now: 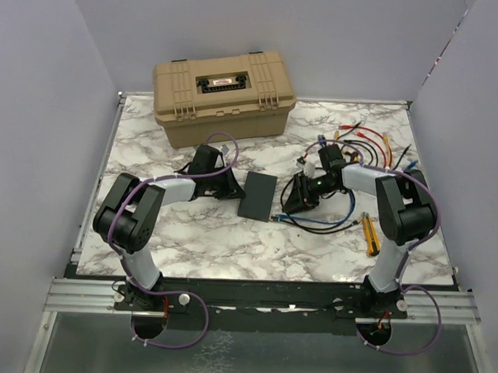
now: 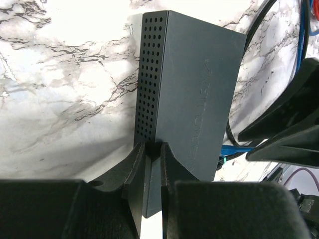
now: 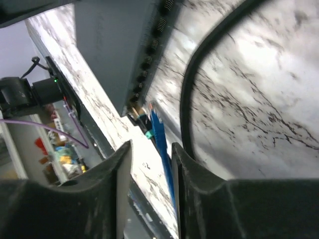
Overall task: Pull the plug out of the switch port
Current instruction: Pull the connector from the switch port, then pick up the connector from the center of the board.
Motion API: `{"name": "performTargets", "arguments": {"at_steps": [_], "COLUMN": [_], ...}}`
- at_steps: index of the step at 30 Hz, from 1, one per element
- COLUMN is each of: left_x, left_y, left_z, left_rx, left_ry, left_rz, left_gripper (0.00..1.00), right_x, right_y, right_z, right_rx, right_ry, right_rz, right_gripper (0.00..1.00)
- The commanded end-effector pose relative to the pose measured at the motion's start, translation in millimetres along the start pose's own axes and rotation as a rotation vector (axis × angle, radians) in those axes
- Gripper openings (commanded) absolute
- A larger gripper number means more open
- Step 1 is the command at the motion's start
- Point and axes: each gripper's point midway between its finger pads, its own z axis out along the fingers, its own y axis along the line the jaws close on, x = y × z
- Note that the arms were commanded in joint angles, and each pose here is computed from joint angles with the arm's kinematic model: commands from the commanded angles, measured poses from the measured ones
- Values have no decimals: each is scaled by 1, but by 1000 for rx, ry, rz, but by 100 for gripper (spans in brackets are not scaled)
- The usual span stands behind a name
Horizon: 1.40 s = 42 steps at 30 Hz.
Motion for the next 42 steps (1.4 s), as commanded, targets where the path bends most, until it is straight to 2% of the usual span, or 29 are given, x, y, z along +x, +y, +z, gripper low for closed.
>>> {"name": "performTargets", "arguments": {"at_steps": [1,4,9,20,28,37,39,42], "left_x": [98,99,97,100,95,94,93,93], "left_y": [137,136,133,134,131,130,130,129], "left_z": [-14,-13,-12,-7,-2,1,1,2], "left_rx": [-506,-501,-488,-482,-471,-464,-461,-457], "left_ry": [281,283,282,303,298,301,299,301], "left_rz": [-47,-49,-50,-53,-50,-47,-47,-47], "left_gripper": [0,0,0,0,0,0,0,0], "right_x": [-28,-32,-22,14,13,11,11,6], "right_y": [21,18,7,4,-1,-13,-9,3], "right_z": [-22,-28,-31,-19,-10,-13,-12,-14], "right_rx": [51,108,198,264,269,333,312,275], "right_ry": [-83,-88,-44,87,87,100,97,74], "right_rz": [-82,-77,-77,-71,-66,-89,-95,-114], "right_gripper": [47,55,56,46,37,40,34,14]}}
